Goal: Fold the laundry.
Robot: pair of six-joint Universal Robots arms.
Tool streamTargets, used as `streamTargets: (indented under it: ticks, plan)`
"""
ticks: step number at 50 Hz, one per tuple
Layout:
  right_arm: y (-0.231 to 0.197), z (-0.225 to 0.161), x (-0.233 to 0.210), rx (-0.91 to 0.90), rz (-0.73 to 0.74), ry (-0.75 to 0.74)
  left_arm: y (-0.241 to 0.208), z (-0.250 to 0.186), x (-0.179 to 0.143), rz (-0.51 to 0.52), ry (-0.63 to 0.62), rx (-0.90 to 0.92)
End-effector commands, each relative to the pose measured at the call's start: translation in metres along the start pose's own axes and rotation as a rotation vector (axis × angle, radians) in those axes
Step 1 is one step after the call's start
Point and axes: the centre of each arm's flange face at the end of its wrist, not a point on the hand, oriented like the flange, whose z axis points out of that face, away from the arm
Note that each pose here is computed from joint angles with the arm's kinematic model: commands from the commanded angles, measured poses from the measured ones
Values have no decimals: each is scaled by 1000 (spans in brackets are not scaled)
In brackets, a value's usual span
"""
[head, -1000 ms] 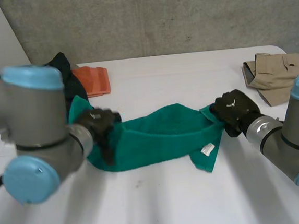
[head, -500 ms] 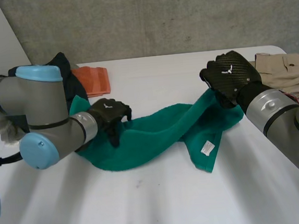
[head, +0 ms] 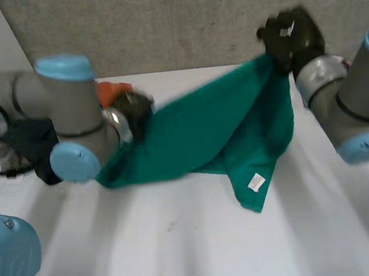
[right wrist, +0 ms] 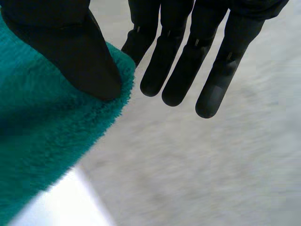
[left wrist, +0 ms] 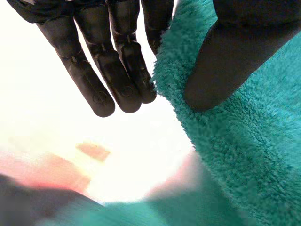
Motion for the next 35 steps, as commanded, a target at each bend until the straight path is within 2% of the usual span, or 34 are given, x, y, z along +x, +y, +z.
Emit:
streamTargets:
  ticks: [1,5,10,15,22,26,31,35]
  plan:
    - [-48,49,37,363,-37,362,-126,-11,-94,-117,-431,588]
    - [-74,54,46,559,-107,478,-156,-31,-118,-171,-529,740]
    - [-74,51,39,531,-136,424,-144,-35,-119,-197,-520,670]
    - [-46,41,21,366,-128,289,-110,-29,-106,-220,-467,541]
    - [-6,2,-10,130,-61,74,-38,-31,-60,-214,-311,284]
    - [33,-28,-33,-68,-43,-68,9,-41,-32,-204,-220,117]
    - [76,-79,-62,-324,-10,-260,64,-63,2,-157,-110,-107]
    - [88,-98,-72,-379,13,-321,81,-76,18,-96,-51,-195]
